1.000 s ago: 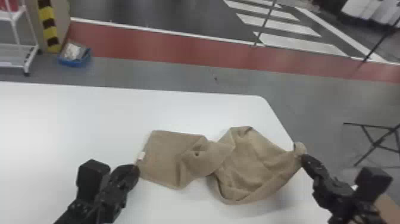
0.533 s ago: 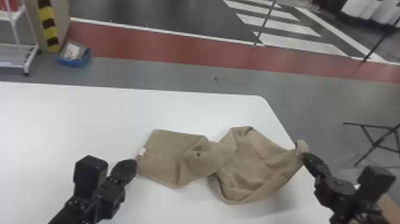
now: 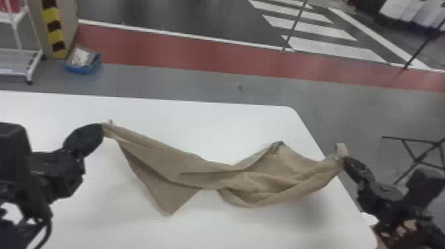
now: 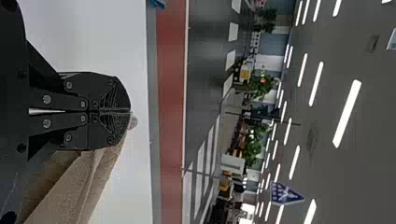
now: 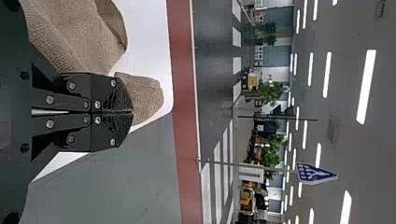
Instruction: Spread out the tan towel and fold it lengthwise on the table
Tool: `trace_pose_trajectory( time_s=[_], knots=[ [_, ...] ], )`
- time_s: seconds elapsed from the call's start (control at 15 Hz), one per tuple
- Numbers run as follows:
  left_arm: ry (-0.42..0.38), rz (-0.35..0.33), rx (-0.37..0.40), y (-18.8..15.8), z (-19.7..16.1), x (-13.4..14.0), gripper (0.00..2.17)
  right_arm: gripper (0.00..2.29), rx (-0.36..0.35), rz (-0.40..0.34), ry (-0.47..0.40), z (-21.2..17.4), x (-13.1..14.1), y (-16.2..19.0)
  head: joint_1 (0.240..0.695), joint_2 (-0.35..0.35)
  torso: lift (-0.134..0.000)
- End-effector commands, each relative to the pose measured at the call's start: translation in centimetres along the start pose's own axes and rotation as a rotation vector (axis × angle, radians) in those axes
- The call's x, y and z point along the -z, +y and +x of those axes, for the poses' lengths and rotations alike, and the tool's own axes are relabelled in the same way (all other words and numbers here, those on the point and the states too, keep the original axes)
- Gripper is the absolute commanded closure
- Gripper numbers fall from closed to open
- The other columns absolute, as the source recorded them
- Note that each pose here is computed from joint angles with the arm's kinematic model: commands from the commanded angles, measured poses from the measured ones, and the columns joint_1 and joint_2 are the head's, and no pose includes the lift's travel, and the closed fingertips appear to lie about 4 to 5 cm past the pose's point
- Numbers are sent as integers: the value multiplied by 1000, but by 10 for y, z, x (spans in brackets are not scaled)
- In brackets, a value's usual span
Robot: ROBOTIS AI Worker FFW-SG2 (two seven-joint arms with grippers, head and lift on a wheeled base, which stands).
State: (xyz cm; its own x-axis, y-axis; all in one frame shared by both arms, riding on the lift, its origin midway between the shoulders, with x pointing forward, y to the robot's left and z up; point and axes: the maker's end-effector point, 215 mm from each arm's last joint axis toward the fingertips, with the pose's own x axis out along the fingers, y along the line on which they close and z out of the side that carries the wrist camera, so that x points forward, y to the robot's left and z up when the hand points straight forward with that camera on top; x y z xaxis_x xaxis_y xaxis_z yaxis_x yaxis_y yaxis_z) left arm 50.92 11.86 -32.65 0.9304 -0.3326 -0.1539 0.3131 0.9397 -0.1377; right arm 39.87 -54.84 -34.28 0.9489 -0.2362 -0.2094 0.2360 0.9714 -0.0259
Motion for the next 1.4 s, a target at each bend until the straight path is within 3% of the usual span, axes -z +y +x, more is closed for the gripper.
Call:
trace_pose_trajectory(
  time_s=[0.0,0.07,0.2,0.27,0.6,0.8,1.0,1.33],
  knots=[
    [-36,-20,-59,42,-12,-24,1541,1403,-37,18,70,7,16,5,695,-350,-124],
    [-34,-22,-73,53,-16,-24,1541,1288,-75,10,97,4,27,15,695,-350,-124],
    [-16,-26,-68,53,-18,-13,1541,343,-76,-14,109,-3,39,20,695,-350,-124],
    [-11,-27,-69,53,-18,-8,1541,83,-69,-3,108,-6,41,17,695,-350,-124],
    [-13,-23,-64,51,-11,-5,1541,66,-6,11,80,-19,28,-12,695,-350,-124],
    [0,-18,-56,46,-7,4,1541,144,8,11,126,-19,41,-14,695,-350,-124],
    [4,-3,-57,45,-7,6,1541,218,11,50,251,-24,83,-11,695,-350,-124],
    [6,-6,-59,46,-6,10,1541,221,8,53,290,-22,107,-9,695,-350,-124]
  ],
)
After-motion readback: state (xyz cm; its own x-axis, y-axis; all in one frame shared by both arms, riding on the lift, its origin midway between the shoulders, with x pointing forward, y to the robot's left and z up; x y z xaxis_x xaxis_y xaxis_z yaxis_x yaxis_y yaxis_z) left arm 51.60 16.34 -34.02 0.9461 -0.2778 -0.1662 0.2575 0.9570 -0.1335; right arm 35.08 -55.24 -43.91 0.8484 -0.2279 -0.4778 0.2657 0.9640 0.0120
